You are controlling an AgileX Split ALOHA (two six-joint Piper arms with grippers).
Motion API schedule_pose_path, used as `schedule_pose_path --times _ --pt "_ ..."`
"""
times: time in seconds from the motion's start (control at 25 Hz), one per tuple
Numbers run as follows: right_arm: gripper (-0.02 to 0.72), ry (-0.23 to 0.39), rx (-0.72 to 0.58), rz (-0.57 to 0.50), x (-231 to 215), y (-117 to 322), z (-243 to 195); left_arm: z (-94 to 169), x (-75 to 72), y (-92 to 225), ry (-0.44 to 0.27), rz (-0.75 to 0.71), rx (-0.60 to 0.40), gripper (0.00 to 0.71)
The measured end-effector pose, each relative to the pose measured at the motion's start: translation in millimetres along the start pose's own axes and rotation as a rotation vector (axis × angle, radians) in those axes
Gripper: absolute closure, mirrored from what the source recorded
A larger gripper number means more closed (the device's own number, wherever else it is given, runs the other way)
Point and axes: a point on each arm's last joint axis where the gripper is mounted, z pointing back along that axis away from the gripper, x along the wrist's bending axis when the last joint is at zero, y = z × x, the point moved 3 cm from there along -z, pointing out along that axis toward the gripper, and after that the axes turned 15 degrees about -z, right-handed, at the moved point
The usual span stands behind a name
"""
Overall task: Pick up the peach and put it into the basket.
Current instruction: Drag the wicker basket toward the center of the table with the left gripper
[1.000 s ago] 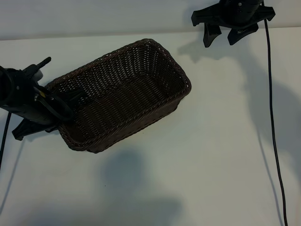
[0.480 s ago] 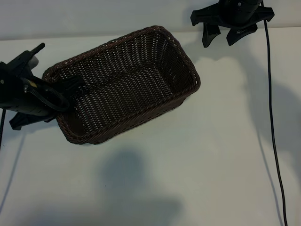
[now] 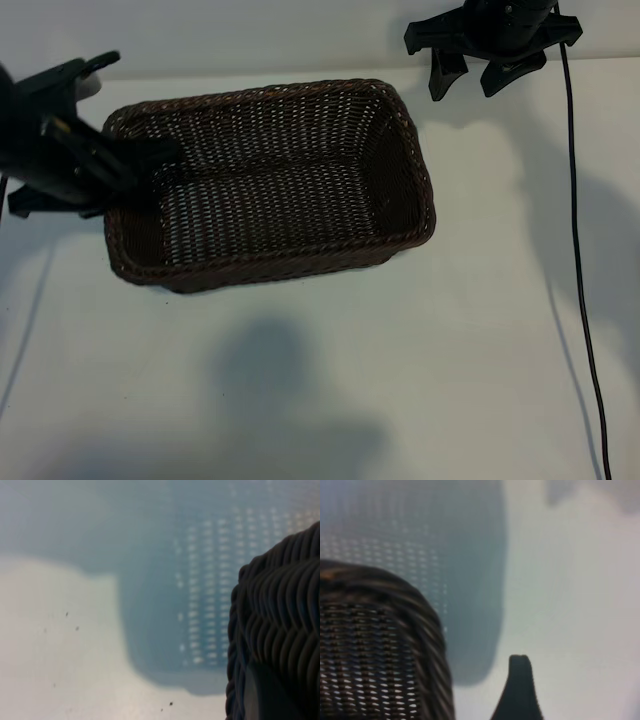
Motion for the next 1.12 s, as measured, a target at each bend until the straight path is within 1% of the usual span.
schedule_pose_path --times 0.16,0.32,0.56,0.68,0.88,0.96,1.0,1.08,1.12 --pt "0.145 0.000 0.000 0.000 0.0 0.0 0.0 -11.5 -4.2 -14.9 0.021 -0.046 0.036 0.617" --pt "0.145 -0.001 0.000 0.000 0.1 0.0 0.0 -30.5 -7.5 -20.7 0.056 -0.079 0.081 0.617" --pt "0.145 -0.001 0.000 0.000 0.1 0.0 0.0 -60.1 -3.6 -12.7 0.061 -0.093 0.154 0.617" --pt "0.145 -0.001 0.000 0.000 0.1 0.0 0.0 -67.7 -2.6 -11.1 0.063 -0.106 0.160 0.618" --pt "0.145 -0.001 0.000 0.000 0.1 0.0 0.0 -72.7 -2.5 -10.9 0.070 -0.129 0.158 0.613" --pt "0.145 -0.001 0.000 0.000 0.1 0.0 0.0 -72.8 -2.6 -11.0 0.071 -0.130 0.157 0.583" --pt "0.145 -0.001 0.000 0.000 0.1 0.0 0.0 -72.8 -2.8 -11.0 0.072 -0.129 0.157 0.546" --pt "0.145 -0.001 0.000 0.000 0.1 0.0 0.0 -72.6 -2.9 -11.4 0.073 -0.130 0.155 0.444" --pt "0.145 -0.001 0.000 0.000 0.1 0.0 0.0 -72.6 -3.2 -11.3 0.075 -0.127 0.156 0.375"
